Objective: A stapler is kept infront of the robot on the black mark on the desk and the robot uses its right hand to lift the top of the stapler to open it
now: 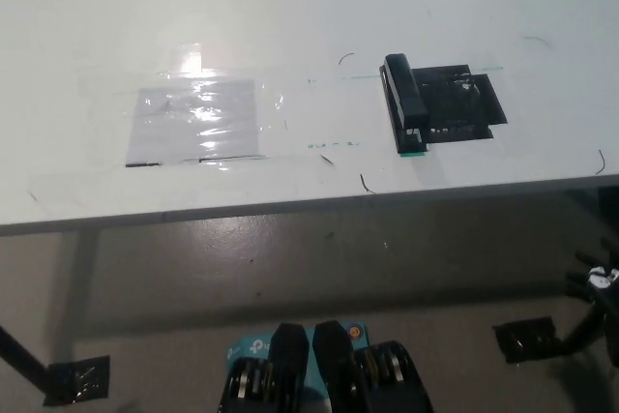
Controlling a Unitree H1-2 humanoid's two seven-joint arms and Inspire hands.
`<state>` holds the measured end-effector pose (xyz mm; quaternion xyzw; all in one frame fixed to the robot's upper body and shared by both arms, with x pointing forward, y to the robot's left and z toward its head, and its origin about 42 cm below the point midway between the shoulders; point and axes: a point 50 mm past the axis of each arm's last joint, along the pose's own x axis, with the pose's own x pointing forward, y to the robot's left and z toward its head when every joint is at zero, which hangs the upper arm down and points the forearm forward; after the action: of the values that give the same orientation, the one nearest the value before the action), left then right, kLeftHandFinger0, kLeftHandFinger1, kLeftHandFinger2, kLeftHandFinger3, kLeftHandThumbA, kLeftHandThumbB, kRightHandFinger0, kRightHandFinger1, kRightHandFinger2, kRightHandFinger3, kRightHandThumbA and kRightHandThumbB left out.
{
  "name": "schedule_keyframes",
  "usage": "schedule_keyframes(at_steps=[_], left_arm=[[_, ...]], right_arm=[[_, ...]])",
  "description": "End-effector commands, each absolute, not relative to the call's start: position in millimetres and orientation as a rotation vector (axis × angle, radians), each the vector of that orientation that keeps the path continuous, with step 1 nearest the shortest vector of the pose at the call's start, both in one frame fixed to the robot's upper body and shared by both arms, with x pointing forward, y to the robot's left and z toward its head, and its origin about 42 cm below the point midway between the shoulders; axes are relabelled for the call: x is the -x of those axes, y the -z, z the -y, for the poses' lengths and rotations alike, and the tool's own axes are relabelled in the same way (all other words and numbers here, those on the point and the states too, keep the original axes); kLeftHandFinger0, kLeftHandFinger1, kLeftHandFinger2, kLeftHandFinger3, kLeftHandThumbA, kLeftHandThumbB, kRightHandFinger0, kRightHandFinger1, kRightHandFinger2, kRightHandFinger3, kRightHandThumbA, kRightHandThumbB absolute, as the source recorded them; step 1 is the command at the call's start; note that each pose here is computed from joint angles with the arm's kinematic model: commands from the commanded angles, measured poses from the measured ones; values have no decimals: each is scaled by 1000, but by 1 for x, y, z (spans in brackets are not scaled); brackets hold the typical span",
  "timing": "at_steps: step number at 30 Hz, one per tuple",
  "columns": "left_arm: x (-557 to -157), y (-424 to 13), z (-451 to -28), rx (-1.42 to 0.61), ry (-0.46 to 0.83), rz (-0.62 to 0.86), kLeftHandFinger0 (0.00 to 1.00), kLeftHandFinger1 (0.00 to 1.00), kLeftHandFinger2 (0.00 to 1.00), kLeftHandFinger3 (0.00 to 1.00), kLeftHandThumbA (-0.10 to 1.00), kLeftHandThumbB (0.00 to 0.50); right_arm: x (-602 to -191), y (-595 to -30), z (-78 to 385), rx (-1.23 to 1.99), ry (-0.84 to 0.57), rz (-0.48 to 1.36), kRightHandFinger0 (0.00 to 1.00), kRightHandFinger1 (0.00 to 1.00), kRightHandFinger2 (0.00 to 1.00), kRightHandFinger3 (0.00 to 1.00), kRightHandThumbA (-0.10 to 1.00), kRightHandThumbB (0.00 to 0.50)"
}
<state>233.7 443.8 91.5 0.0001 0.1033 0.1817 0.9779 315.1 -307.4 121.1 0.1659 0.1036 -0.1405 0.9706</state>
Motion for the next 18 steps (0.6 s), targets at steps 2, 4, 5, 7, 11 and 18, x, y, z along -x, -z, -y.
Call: schedule_keyframes(at_steps=[2, 4, 5, 7, 11, 18], left_arm=[[-236, -101, -451, -7, -357, -194, 476, 556, 715, 849, 325, 147], [-236, -100, -452, -6, -357, -193, 484, 561, 713, 845, 321, 145], [-236, -100, -452, -2, -356, -192, 487, 564, 713, 844, 318, 145], [-235, -99, -452, -10, -351, -190, 517, 581, 727, 855, 328, 146], [-235, -100, -450, -11, -361, -190, 499, 562, 713, 856, 335, 153], [-234, -99, -451, -9, -351, -192, 474, 559, 709, 864, 341, 154]], right_arm=[[-327, -168, 308, -347, 218, -80, 457, 485, 627, 876, 192, 0], [-333, -188, 305, -345, 172, -21, 452, 489, 634, 916, 211, 0], [-335, -196, 303, -352, 159, -1, 449, 488, 635, 922, 214, 0], [-341, -209, 300, -353, 145, 33, 423, 468, 613, 878, 208, 0], [-354, -249, 280, -369, 63, 131, 451, 499, 665, 890, 186, 0], [-373, -278, 240, -336, -41, 164, 390, 431, 578, 811, 222, 29]])
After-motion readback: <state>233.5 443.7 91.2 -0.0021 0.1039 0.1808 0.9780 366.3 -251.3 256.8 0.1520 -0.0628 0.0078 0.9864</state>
